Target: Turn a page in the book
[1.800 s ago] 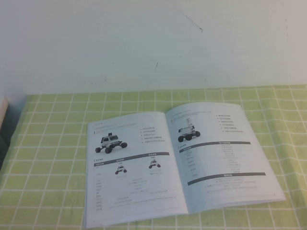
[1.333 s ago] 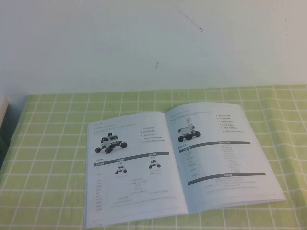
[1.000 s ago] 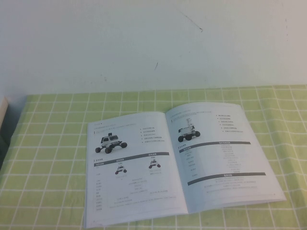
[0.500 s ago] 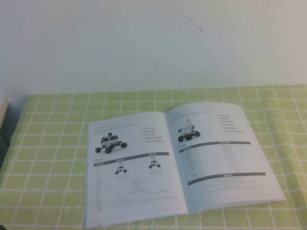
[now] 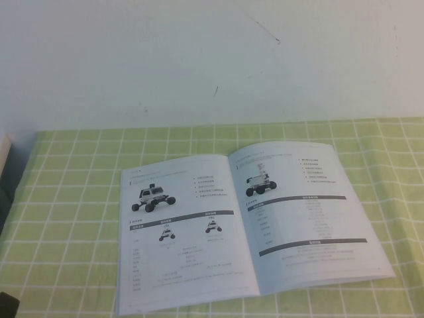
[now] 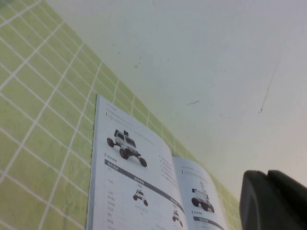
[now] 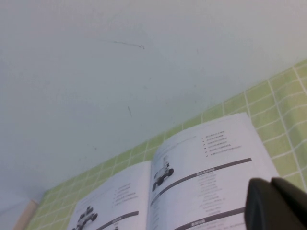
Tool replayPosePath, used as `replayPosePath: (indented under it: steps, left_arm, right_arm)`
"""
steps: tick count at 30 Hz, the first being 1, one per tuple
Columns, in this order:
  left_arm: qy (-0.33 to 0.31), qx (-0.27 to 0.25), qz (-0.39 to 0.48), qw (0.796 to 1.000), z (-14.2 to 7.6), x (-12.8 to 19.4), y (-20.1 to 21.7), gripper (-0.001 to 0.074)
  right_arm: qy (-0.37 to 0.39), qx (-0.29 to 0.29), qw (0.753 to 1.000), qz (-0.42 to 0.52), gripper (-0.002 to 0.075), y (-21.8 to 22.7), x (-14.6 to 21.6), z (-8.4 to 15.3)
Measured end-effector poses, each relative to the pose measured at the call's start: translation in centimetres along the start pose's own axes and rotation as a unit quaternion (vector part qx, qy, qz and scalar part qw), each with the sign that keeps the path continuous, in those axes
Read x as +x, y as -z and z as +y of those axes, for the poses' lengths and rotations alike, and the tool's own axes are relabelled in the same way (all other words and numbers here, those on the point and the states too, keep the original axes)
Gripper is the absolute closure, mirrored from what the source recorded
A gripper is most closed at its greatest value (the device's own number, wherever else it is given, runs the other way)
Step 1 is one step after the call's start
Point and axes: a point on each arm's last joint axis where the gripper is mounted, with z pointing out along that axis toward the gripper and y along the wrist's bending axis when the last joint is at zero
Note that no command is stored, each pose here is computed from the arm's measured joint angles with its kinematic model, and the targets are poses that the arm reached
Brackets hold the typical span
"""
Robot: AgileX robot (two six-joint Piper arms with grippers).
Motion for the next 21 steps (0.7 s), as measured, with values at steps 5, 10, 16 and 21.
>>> replayPosePath:
  steps: [5, 10, 16, 21]
  left_arm:
    - [-0.034, -0.002, 0.02, 0.999, 0.1, 0.4, 0.0, 0.0738]
    - [-0.035, 0.002, 0.02, 0.999, 0.0, 0.4, 0.0, 0.0738]
    - [-0.024, 0.005, 0.012, 1.0, -0.1, 0.2, 0.0, 0.0738]
    - [-0.119, -0.026, 0.064, 0.99, -2.3, -1.0, -0.6, 0.0738]
  right_arm:
    - [0.071, 0.0, 0.997, 0.0, 0.0729, 0.0, 0.0, 0.0]
    - [0.076, 0.01, 0.997, -0.027, 0.0729, 0.0, -0.5, -0.1]
    - [0.107, 0.007, 0.993, -0.051, 0.0729, 0.3, -2.2, 0.9]
    - [0.161, 0.01, 0.987, -0.012, 0.0729, -0.6, -5.0, 2.8]
